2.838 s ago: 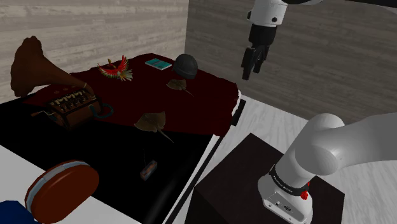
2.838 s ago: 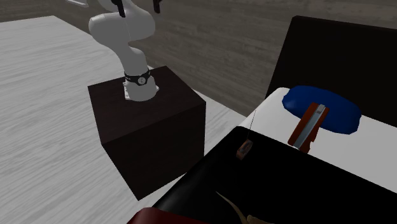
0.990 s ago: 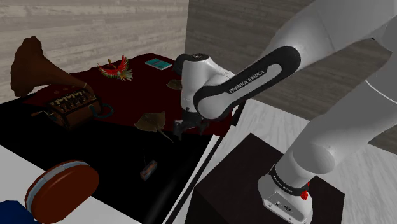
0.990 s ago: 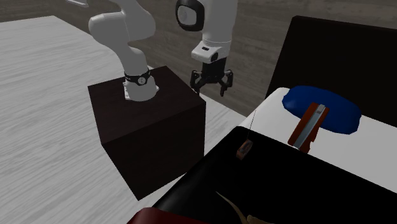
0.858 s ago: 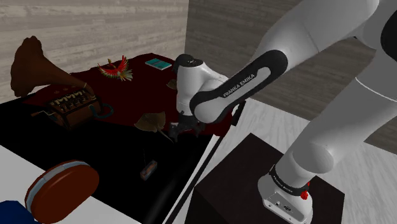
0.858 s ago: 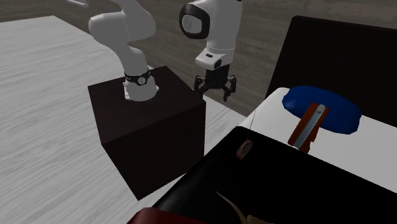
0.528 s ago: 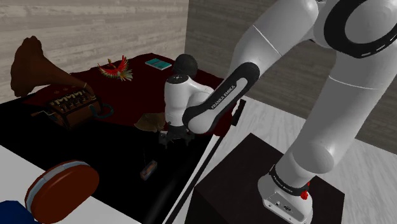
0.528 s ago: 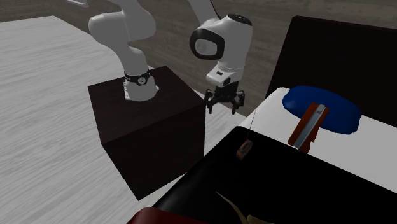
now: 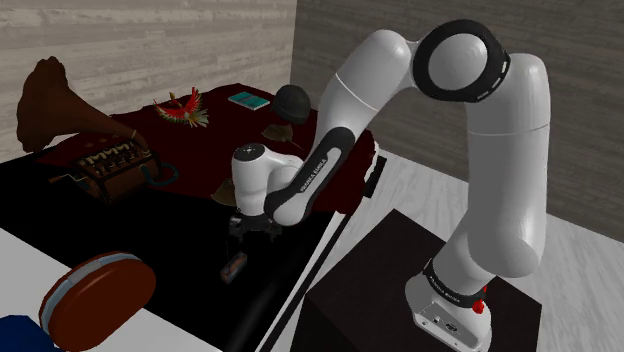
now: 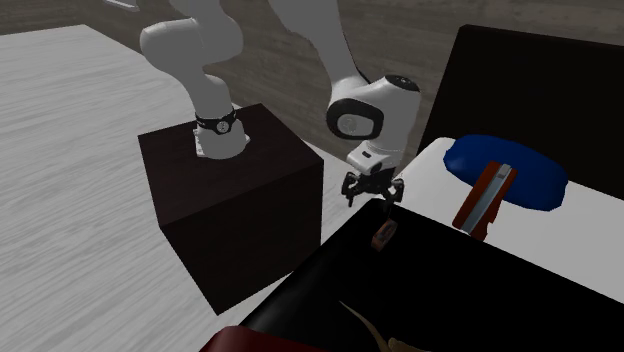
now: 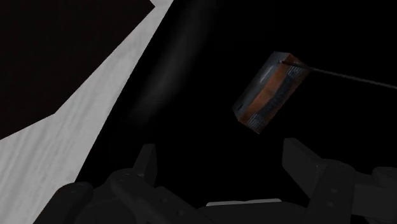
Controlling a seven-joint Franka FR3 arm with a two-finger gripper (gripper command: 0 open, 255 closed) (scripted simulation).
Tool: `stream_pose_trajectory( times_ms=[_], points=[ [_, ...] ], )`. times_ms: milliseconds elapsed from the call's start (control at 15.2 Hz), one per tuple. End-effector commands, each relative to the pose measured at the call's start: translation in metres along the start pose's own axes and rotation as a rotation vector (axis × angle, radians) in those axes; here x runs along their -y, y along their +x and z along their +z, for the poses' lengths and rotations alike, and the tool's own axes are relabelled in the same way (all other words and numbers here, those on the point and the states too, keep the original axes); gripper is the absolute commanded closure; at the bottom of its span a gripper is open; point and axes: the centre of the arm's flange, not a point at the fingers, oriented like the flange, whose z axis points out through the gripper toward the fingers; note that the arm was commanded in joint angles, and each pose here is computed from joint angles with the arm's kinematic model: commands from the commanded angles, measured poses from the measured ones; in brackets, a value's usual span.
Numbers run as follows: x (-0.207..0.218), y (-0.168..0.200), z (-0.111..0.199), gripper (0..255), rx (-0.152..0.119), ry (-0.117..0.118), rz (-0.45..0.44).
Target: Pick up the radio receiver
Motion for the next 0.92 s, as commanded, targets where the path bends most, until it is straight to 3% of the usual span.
stream_pose_trajectory(
  times_ms=[0,330,858],
  points=[
    [0.016,0.005,0.024,0,-0.007,-0.002,0.040],
    [0.053,0.021,0.074,0,-0.020,-0.004,0.133],
    [0.056,0.019,0.114,0,-0.020,-0.004,0.133]
  ],
)
